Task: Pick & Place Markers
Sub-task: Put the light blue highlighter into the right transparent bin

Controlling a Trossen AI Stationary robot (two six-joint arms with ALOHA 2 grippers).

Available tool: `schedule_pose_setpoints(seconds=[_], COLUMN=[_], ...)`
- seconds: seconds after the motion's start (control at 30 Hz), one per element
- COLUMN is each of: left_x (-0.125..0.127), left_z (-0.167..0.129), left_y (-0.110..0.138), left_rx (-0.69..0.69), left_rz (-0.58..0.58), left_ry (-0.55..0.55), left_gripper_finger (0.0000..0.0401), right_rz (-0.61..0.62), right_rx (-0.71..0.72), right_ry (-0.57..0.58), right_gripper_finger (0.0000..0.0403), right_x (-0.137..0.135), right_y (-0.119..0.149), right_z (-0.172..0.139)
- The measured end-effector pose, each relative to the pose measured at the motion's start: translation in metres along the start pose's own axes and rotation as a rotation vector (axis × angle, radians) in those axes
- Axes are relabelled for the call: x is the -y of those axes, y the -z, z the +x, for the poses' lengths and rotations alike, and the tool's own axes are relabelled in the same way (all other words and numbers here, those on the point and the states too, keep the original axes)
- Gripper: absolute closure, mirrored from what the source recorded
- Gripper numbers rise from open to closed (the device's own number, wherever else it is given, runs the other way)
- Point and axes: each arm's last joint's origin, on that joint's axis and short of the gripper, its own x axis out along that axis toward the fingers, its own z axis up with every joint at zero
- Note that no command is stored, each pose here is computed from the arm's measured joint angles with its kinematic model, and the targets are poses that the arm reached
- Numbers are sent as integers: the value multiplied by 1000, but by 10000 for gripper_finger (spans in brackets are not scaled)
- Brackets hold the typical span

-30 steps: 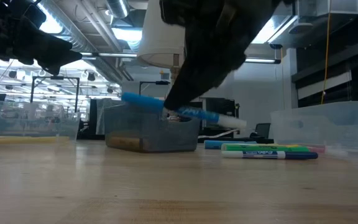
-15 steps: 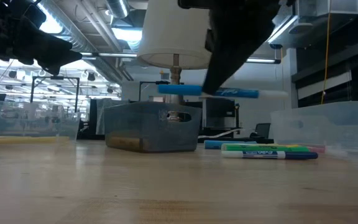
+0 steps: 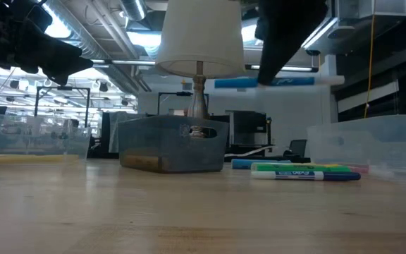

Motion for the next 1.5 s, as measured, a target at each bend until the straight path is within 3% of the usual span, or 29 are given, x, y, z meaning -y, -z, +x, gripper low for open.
schedule_pose_setpoints(seconds=[0.43, 1.03, 1.5], left_x=[0, 0, 0], left_z=[0, 0, 0], left_y=[0, 0, 0], left_rx=[-1, -1, -1], left_rz=[0, 0, 0], left_ry=[0, 0, 0], left_gripper_finger=[205, 205, 205], right_rz=[8, 190, 297], right_rx=[19, -133, -109], right_ry=[53, 229, 196], right_gripper_finger=[376, 375, 376], right_x=[18, 50, 87], right_y=[7, 38, 49], right_z=[-34, -73, -113])
